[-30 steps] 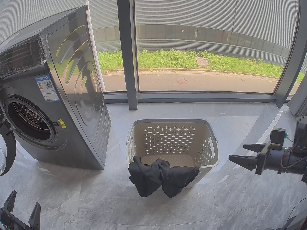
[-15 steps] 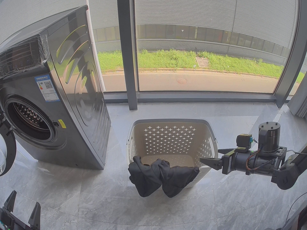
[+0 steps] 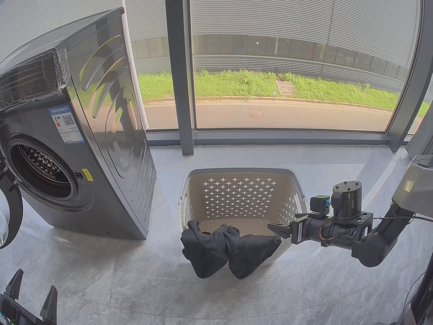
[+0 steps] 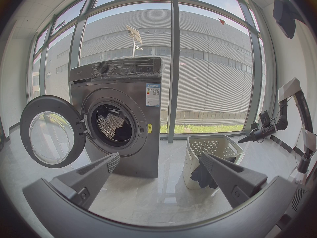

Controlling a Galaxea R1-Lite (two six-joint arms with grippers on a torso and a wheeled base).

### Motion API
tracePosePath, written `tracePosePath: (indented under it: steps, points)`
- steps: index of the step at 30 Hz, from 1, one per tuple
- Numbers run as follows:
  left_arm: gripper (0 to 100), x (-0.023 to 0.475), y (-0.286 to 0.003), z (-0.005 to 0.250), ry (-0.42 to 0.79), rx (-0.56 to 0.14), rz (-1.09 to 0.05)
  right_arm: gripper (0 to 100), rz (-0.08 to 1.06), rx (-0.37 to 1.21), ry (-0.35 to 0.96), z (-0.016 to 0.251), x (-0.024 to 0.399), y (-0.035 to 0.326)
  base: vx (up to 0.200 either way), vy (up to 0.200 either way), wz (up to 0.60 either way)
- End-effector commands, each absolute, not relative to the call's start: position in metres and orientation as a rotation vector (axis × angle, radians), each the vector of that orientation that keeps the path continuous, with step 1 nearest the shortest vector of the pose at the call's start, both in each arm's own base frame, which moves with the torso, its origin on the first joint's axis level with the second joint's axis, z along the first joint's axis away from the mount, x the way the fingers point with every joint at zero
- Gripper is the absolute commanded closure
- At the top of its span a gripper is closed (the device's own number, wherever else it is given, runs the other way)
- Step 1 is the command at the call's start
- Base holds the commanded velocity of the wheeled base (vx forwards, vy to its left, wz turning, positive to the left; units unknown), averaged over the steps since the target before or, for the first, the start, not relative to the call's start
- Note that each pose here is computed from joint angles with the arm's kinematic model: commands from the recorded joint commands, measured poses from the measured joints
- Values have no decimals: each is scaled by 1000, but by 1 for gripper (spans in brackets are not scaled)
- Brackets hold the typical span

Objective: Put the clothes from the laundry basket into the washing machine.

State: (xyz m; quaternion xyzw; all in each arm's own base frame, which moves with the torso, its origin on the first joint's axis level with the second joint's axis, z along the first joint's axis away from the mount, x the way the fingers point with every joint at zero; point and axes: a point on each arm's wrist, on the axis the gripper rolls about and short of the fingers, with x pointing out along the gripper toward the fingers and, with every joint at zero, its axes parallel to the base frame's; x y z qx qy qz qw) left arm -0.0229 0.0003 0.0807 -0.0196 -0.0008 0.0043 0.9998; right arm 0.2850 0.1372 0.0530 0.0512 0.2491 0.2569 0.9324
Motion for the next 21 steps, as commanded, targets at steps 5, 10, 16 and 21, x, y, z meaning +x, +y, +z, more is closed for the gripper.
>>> tracePosePath:
  steps: [5, 10, 16, 21]
  points:
    - [0, -23, 0, 76, -2, -40, 9, 0, 481, 66, 553, 3, 313, 160, 0, 0, 0]
    - [0, -23, 0, 76, -2, -40, 9, 0, 489, 64, 540, -4, 321, 168, 0, 0, 0]
    - [0, -23, 0, 76, -2, -40, 9, 0, 516, 42, 540, -14, 325, 179, 0, 0, 0]
    - [0, -23, 0, 76, -2, -40, 9, 0, 528, 46, 512, -19, 338, 187, 0, 0, 0]
